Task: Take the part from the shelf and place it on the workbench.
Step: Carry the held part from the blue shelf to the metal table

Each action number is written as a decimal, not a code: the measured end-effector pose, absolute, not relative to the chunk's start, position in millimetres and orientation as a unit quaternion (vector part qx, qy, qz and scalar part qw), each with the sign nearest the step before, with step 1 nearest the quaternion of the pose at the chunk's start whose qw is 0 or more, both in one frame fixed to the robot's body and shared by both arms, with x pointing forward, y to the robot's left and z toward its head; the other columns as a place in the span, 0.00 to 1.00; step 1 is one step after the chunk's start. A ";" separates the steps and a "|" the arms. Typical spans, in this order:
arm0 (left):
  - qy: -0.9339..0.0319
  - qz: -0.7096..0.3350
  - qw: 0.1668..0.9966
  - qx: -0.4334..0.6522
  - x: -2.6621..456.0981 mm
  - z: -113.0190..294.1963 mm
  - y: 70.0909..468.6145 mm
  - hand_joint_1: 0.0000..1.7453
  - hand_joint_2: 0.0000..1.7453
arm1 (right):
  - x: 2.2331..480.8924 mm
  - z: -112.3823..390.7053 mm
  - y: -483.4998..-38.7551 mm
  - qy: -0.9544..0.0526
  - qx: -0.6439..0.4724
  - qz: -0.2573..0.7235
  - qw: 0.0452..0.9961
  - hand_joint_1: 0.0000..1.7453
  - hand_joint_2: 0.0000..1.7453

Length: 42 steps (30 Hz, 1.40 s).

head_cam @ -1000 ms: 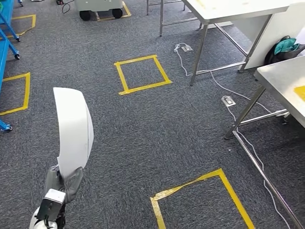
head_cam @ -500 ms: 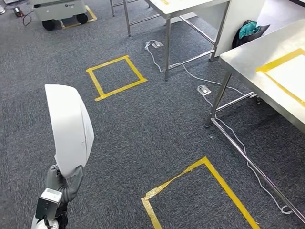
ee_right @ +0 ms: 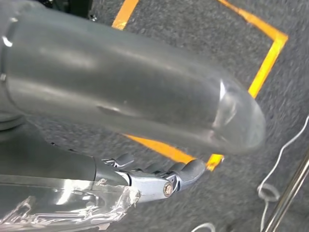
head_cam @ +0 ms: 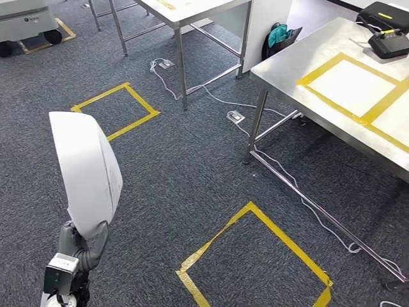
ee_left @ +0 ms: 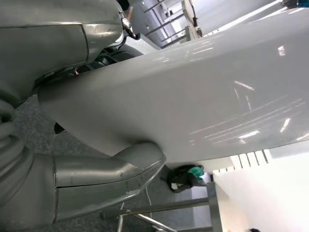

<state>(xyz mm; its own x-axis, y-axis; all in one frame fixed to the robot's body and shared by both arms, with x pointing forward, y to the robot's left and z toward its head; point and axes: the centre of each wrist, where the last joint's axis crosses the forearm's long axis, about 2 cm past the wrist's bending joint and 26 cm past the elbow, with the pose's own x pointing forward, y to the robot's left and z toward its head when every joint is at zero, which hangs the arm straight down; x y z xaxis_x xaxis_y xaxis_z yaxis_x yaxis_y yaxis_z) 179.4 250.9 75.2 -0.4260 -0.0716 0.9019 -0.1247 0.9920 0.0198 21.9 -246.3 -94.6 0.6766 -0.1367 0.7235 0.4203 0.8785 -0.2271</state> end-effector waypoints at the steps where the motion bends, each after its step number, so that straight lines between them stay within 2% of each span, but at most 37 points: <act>1: -0.844 0.025 0.532 0.058 179.4 75.3 250.9 1.00 1.00 | 22.5 -94.7 -246.2 -0.370 -0.191 -0.155 0.896 0.00 0.00; 23: -0.846 0.024 0.532 0.042 178.7 75.7 249.6 1.00 1.00 | 15.5 -99.1 -232.3 -0.302 -0.176 -0.154 0.924 0.00 0.00; 42: -0.847 0.028 0.529 0.037 180.7 77.3 246.6 1.00 1.00 | 16.3 -101.6 -230.3 -0.293 -0.169 -0.157 0.928 0.00 0.00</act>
<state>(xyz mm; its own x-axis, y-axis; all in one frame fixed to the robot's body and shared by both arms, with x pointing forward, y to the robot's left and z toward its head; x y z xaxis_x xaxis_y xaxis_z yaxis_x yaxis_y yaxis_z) 180.7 246.6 77.3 -0.4379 -0.0326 0.8984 -0.0922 0.9957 -0.0088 16.3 -230.3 -101.6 0.7788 -0.1924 0.5971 0.3906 0.8935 -0.2215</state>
